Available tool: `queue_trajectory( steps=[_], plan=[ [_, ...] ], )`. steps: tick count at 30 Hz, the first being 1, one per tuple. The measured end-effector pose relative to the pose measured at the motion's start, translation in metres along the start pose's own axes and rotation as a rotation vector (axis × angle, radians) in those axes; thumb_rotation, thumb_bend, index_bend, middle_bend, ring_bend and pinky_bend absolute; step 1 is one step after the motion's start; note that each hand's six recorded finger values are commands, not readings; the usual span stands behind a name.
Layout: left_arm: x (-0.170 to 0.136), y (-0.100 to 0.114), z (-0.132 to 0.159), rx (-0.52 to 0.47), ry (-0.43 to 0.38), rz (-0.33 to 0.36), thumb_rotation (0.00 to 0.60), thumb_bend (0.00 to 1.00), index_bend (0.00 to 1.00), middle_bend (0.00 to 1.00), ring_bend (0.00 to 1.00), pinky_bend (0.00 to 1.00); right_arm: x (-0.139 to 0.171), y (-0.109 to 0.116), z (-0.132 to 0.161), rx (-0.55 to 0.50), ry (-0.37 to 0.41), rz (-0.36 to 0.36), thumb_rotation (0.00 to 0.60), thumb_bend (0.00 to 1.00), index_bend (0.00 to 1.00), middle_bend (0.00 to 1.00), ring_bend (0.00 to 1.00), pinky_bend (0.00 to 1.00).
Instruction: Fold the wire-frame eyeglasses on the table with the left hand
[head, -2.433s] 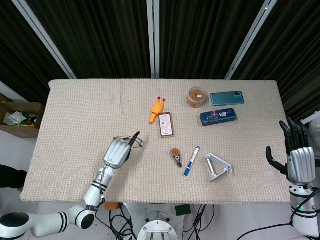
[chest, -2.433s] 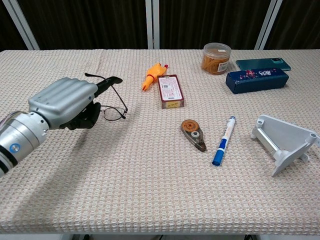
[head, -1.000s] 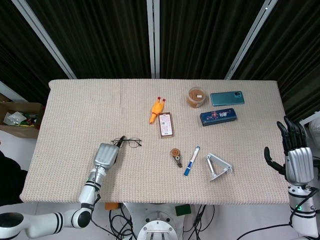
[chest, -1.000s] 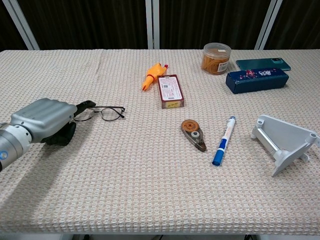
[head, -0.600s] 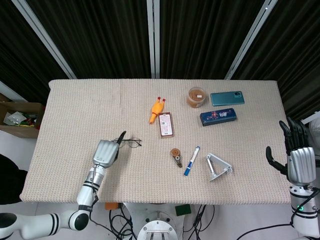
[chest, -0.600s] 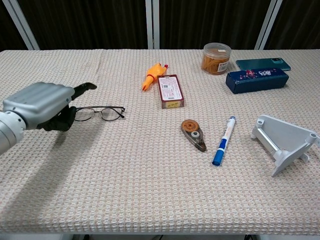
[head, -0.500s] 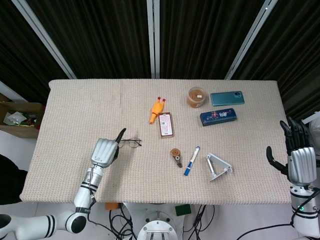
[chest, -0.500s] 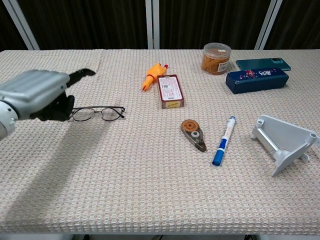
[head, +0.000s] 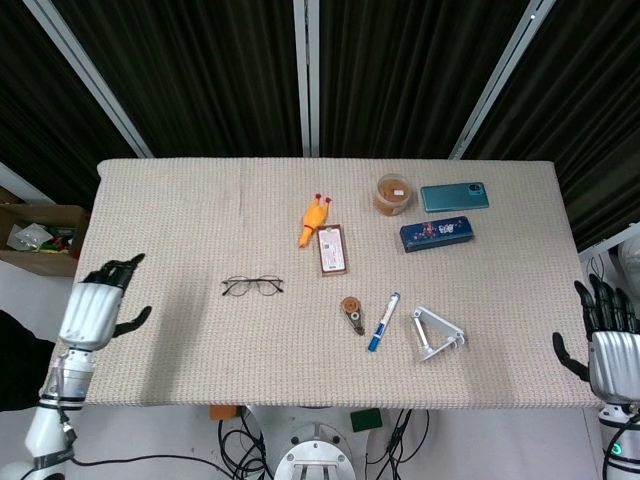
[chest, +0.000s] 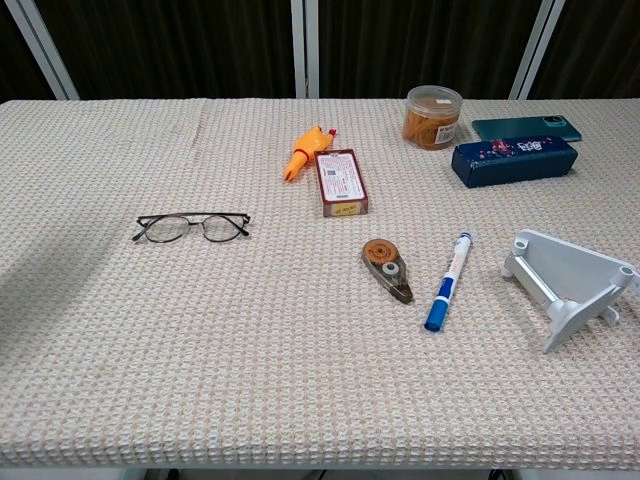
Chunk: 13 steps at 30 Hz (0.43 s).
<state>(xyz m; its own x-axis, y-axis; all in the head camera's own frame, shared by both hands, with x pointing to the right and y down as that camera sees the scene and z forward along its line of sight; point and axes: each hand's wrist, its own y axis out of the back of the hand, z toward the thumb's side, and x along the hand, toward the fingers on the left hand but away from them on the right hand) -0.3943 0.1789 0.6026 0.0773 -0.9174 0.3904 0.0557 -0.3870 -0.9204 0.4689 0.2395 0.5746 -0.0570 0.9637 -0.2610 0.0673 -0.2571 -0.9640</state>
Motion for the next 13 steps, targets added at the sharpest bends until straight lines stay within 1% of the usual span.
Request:
queue_trajectory(
  steps=[1, 3, 6, 9, 13],
  plan=[
    [-0.006, -0.001, -0.012, 0.013, 0.028, -0.017, 0.137, 0.10, 0.10, 0.00, 0.01, 0.21, 0.006, -0.004, -0.005, 0.017, -0.020, 0.027, 0.581, 0.36, 0.00, 0.00, 0.00, 0.00],
    [-0.021, -0.005, -0.032, 0.014, 0.071, -0.030, 0.076, 0.09, 0.10, 0.00, 0.01, 0.19, 0.019, -0.012, -0.013, 0.051, -0.056, 0.079, 0.580, 0.35, 0.00, 0.00, 0.00, 0.00],
    [-0.046, -0.008, -0.048, 0.008, 0.069, -0.023, 0.037, 0.07, 0.10, 0.00, 0.01, 0.18, 0.030, -0.016, -0.018, 0.066, -0.078, 0.115, 0.579, 0.35, 0.00, 0.00, 0.00, 0.00],
    [-0.070, -0.008, -0.055, 0.017, 0.037, -0.013, 0.020, 0.07, 0.10, 0.00, 0.00, 0.18, 0.032, -0.014, -0.016, 0.063, -0.070, 0.111, 0.577, 0.35, 0.00, 0.00, 0.00, 0.00],
    [-0.086, -0.003, -0.053, 0.013, 0.013, 0.009, 0.022, 0.07, 0.10, 0.00, 0.00, 0.17, 0.032, -0.013, -0.013, 0.056, -0.058, 0.104, 0.576, 0.35, 0.00, 0.00, 0.00, 0.00]
  ],
)
